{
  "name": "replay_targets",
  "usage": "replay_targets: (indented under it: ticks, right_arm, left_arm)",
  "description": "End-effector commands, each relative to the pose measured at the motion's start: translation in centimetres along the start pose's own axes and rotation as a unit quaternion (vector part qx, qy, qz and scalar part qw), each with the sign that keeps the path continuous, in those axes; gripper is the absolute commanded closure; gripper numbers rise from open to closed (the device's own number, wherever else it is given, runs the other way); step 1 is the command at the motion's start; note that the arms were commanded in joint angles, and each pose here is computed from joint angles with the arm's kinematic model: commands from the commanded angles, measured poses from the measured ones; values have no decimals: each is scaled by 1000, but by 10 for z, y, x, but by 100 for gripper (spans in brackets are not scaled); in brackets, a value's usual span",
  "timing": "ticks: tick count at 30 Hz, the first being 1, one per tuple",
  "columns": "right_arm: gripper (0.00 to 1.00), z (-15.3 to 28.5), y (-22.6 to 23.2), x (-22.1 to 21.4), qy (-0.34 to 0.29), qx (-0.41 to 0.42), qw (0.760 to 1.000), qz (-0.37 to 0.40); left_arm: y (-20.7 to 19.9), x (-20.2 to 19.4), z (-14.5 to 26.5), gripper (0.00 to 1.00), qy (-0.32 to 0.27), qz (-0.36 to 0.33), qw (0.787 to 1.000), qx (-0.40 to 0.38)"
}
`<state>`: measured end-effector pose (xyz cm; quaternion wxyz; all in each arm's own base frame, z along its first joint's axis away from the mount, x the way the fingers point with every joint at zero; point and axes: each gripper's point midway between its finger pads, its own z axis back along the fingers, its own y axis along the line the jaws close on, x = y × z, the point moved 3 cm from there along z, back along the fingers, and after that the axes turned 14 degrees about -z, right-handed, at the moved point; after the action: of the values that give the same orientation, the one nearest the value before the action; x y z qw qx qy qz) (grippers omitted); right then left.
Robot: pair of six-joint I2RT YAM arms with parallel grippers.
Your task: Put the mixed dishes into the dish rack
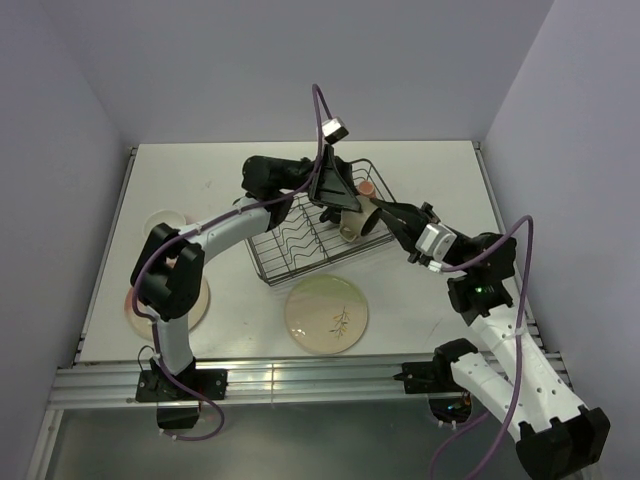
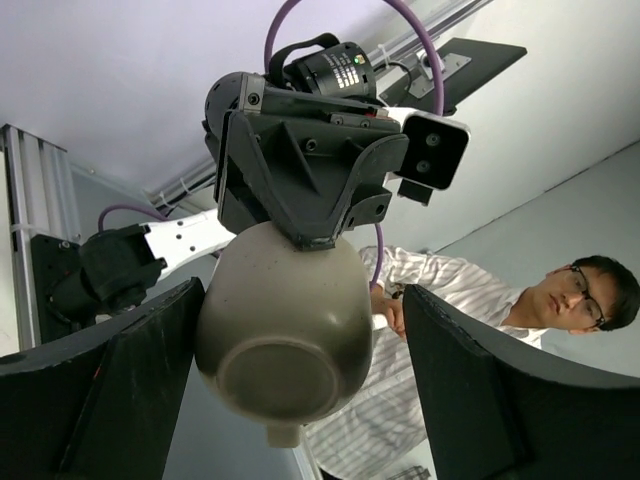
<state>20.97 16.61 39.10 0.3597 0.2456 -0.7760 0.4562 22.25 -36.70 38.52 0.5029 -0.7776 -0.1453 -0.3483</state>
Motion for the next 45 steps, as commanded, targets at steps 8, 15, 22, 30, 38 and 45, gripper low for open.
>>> replay_targets:
  ticks: [8,15,22,30,38,45]
  right_arm:
    - [100,1,-20,11,-19,-56,996,64]
    - [100,3,-19,4,-8,-63,996,63]
    - [67,6,-18,-5,8,-67,996,61]
    - [32,20,-13,-16,40,-83,993,67]
    - [26,43,-21,-32,94,-142,985,7]
    - [26,75,-33,-93,211,-177,948,-162]
  left_arm:
    - [-27,0,-1,28,11,-55,998,-32]
    - [-25,0,-1,67,13,-50,998,-40]
    - [-22,4,4,94,10,-51,998,-28]
    - [7,14,32,100,-3,-59,997,59]
    - [102,10,70,100,54,-22,940,335]
    - [164,-22,106,100,136,-25,837,530]
